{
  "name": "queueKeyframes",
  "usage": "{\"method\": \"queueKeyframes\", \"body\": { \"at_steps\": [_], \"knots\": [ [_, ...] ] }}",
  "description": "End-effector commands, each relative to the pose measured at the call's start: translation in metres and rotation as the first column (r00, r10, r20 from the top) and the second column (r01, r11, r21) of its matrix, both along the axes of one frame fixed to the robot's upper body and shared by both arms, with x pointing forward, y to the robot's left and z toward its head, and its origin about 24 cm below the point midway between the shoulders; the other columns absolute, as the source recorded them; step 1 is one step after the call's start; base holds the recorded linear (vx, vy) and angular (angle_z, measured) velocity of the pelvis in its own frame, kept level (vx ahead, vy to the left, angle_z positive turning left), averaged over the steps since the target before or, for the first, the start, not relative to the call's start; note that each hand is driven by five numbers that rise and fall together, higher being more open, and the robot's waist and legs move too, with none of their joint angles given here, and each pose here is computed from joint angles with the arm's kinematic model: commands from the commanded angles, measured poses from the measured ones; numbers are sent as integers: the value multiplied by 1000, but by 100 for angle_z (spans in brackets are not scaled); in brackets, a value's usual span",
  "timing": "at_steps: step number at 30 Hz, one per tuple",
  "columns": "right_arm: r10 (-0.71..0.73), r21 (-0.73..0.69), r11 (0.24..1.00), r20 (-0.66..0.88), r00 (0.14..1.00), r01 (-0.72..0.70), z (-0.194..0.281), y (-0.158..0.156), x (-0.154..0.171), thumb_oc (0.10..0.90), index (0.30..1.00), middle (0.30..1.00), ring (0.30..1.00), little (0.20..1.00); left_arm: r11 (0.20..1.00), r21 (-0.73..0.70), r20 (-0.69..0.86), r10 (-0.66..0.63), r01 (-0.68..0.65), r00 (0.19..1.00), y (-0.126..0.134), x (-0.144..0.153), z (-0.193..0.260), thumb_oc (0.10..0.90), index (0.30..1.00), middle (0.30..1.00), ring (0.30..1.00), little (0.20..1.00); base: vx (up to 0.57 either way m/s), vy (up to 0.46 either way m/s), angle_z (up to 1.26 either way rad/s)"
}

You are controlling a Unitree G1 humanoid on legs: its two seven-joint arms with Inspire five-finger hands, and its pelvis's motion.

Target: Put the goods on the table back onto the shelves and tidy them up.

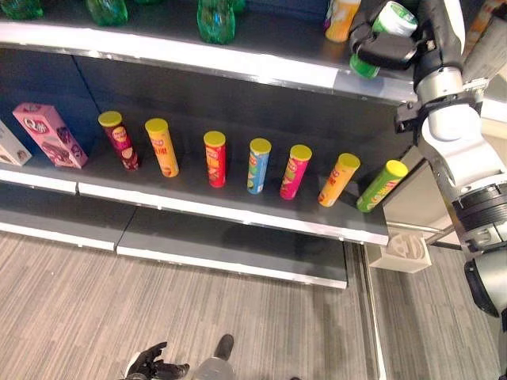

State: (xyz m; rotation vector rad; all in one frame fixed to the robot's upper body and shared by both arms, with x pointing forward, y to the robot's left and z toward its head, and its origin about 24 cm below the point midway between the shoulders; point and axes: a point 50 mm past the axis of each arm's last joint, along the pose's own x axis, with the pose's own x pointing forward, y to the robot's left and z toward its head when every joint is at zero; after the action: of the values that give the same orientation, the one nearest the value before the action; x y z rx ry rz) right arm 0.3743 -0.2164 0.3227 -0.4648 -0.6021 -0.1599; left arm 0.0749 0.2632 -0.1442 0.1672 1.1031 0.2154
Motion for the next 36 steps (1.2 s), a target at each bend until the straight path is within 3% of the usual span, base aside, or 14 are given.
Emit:
{"method": "queueKeyframes", "body": {
  "at_steps": [1, 12, 21, 36],
  "knots": [
    [10, -28, 1000, 247, 969, -3, 78, 2, -26, 400, 300, 300, 300, 300, 996, 50, -12, -75, 75, 997, 11, 3, 4, 800, 900, 900, 900, 900, 59, -32, 8],
    [-69, -9, 997, 234, 970, 73, 80, -16, -24, 400, 300, 300, 300, 300, 994, 64, 7, -88, 88, 996, 11, 11, 6, 800, 900, 900, 900, 900, 35, -30, 21],
    [-255, 25, 966, 216, 942, 256, 86, -54, -27, 400, 300, 300, 300, 300, 993, 80, 6, -91, 90, 996, 15, 8, 7, 800, 900, 900, 900, 900, 26, -22, 23],
    [-224, -33, 971, 212, 951, 236, 86, -48, -26, 400, 300, 300, 300, 300, 992, 79, 26, -97, 94, 995, 14, 12, 8, 800, 900, 900, 900, 900, -1, 0, -5]
  ]
}}
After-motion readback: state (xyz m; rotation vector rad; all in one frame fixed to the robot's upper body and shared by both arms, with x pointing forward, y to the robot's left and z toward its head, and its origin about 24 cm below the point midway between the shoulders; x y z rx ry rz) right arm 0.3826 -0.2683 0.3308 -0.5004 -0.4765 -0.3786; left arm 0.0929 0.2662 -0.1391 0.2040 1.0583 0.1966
